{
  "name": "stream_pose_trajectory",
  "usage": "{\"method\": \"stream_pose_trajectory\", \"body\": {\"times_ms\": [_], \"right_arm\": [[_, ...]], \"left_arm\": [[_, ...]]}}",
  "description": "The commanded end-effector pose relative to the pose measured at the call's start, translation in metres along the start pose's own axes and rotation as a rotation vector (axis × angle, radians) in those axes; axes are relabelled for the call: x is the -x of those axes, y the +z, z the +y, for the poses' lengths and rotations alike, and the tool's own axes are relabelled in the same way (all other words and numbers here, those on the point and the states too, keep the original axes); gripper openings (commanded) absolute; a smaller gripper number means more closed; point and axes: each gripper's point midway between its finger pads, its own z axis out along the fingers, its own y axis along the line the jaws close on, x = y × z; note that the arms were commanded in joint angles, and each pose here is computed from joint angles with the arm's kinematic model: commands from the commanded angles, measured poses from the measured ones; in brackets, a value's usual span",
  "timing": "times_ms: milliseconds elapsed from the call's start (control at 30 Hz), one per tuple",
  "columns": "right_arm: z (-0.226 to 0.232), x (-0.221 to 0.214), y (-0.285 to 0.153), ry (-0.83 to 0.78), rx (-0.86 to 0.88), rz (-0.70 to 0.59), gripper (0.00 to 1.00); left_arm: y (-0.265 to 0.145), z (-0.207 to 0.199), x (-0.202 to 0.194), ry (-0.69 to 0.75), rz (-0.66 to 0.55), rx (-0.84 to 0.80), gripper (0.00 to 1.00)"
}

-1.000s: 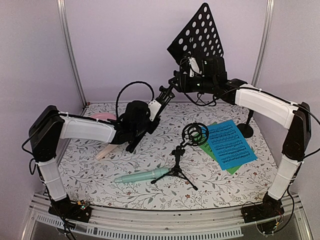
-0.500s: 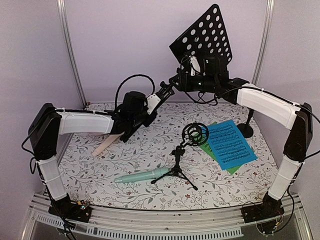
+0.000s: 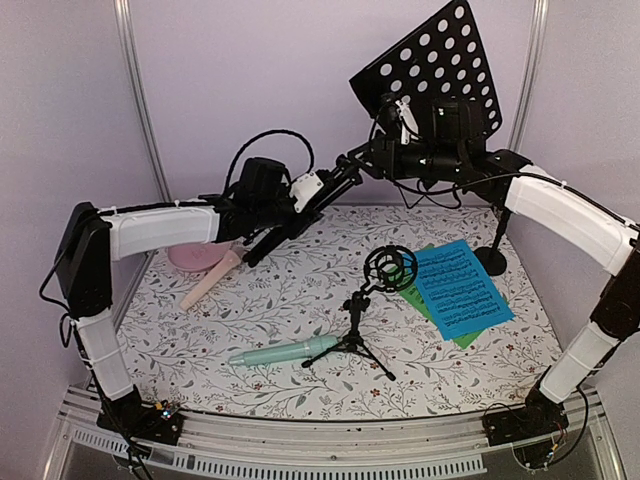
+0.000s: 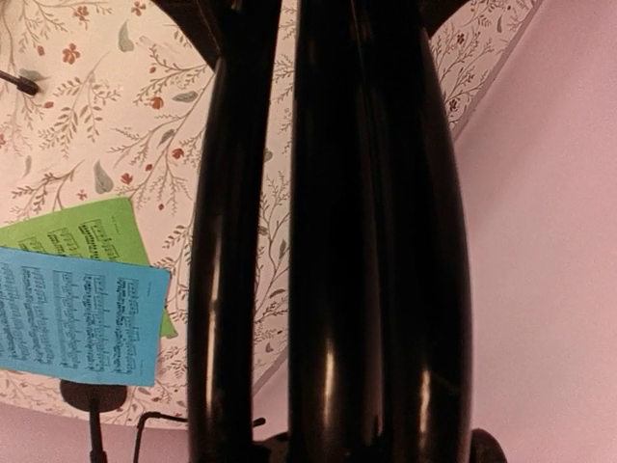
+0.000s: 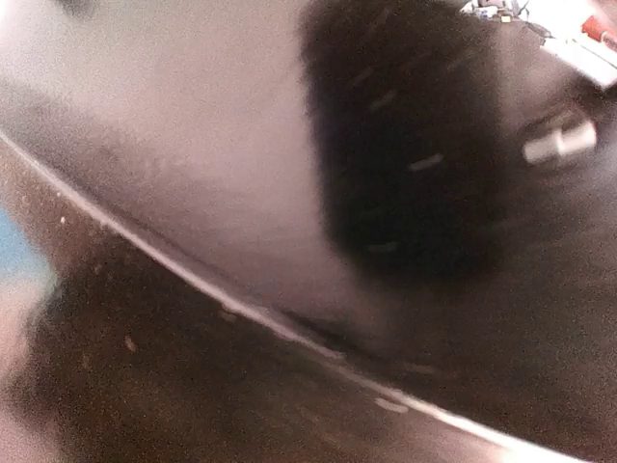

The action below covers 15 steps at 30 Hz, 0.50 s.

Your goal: Pack up the instrument practice props

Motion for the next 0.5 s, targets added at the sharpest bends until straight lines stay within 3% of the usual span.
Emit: {"method": "stream_pose_trajectory", "body": {"times_ms": [0,133,233,467], "right_arm": [[0.070,0.076,-0.064,-0.139,0.179,-0.251,0.54],[0.083,0.089,-0.091,-0.148,0.207,-0.294,0.57],[0.093,0.094,-0.110,-0.157,0.240,-0.325,0.62],[0.098,0.099,-0.127,-0.169,0.240,-0.355,0.64]], "left_arm": [[-0.015,0.003,0.049,-0.097,-0.149,-0.126,0.00],[-0.005,0.001,0.036,-0.181,-0.104,-0.267,0.00],[0.006,0.002,0.030,-0.209,-0.068,-0.292,0.00],[0.027,-0.010,0.005,-0.299,-0.033,-0.418,0.00]]}}
